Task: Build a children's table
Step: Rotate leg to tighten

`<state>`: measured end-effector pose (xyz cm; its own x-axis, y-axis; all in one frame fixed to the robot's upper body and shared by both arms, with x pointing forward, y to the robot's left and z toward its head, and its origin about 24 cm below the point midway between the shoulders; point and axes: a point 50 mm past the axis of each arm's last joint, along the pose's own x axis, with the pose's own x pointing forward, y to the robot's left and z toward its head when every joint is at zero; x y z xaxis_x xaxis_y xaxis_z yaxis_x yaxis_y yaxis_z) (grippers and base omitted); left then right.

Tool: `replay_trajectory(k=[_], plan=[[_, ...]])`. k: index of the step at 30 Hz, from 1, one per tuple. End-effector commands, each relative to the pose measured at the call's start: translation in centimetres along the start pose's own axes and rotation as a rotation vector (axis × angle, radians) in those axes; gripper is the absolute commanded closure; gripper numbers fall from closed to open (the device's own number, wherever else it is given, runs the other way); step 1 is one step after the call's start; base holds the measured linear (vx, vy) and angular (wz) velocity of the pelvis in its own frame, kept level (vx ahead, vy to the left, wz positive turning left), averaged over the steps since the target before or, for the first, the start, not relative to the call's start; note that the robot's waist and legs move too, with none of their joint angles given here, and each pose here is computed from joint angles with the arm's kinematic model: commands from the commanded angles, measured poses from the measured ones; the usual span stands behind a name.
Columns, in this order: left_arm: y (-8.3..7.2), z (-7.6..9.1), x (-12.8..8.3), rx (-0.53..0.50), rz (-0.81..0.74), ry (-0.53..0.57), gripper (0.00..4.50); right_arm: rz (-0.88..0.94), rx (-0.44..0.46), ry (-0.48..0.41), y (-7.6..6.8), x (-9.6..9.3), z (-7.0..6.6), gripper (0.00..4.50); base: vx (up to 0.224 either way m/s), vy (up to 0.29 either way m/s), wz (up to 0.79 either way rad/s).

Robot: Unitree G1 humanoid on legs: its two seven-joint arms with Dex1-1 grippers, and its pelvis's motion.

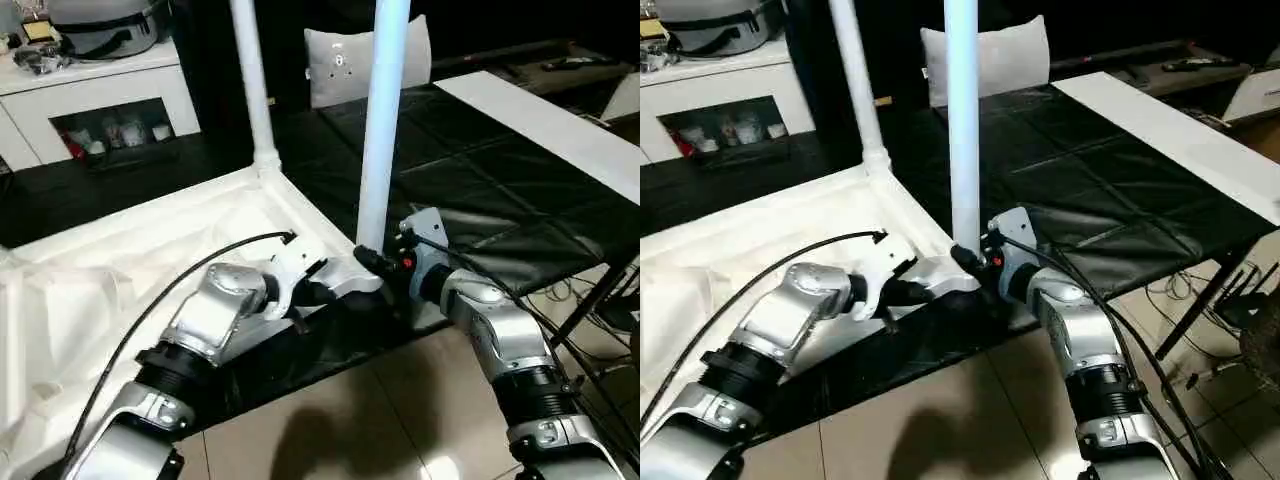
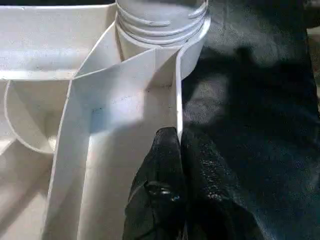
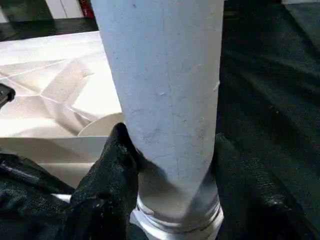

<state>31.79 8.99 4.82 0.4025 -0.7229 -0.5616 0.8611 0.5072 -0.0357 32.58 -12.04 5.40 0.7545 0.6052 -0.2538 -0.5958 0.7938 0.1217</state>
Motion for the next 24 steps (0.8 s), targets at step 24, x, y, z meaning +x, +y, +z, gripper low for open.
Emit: replay_trajectory(k=[24], plan=[[-1.2,-1.8,-1.8,0.307,-0.331,0.099,4.5,0.426,-0.2,0.078,-2.0,-5.6,0.7,0.15,0.0,0.0,0.0]])
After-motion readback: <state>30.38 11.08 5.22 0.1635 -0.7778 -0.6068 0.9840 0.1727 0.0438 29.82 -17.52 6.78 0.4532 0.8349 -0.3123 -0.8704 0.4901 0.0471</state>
